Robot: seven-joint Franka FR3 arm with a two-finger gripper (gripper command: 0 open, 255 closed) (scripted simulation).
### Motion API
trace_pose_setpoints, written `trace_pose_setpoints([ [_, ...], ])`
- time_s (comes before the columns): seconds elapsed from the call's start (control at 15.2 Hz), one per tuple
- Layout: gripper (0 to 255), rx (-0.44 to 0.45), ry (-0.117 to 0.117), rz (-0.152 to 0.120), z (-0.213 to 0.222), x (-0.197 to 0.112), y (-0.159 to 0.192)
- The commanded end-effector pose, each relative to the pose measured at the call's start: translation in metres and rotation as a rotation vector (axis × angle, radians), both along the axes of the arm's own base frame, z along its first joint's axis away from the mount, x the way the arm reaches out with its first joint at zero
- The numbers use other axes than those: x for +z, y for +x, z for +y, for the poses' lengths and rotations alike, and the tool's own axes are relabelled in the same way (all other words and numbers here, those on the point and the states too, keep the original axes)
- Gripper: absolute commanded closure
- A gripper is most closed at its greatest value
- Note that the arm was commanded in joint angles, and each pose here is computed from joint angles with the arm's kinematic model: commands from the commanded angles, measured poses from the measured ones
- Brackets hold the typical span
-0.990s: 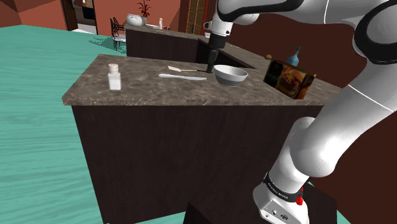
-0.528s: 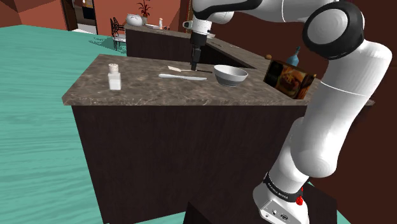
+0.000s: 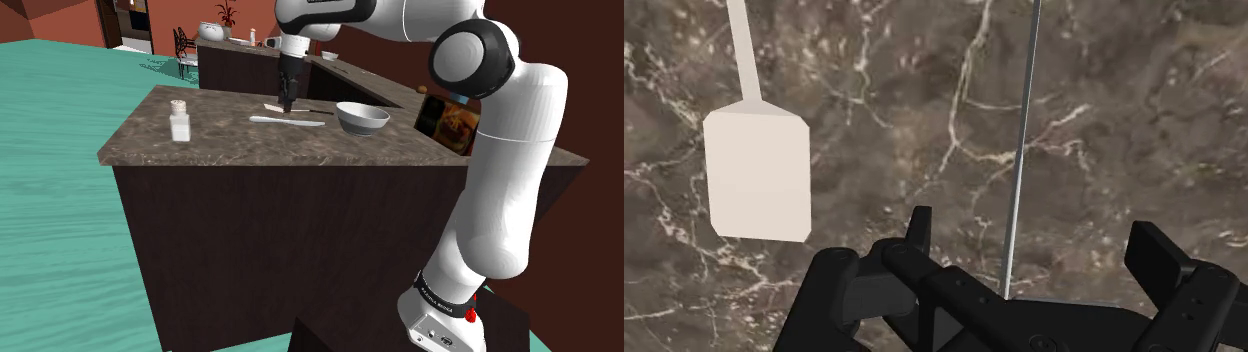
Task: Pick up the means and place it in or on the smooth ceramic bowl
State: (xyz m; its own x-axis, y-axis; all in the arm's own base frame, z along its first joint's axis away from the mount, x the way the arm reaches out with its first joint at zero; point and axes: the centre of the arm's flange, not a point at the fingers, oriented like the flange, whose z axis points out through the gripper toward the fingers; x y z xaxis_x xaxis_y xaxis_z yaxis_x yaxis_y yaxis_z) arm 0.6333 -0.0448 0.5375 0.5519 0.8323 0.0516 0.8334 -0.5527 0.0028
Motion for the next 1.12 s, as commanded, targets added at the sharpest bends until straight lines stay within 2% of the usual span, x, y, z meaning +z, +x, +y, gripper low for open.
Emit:
trace_pose_setpoints([
  [0.0,0,0.003,0.0,0.0,0.001,-0.01,0.001],
  [0.2,0,0.003,0.0,0.0,0.002,-0.029,0.002],
  [0.73,0,0.003,0.0,0.0,0.002,-0.029,0.002],
  [0.79,255,0.003,0.0,0.0,0.002,-0.029,0.002],
  [1.06,255,0.003,0.0,0.0,0.002,-0.029,0.002],
])
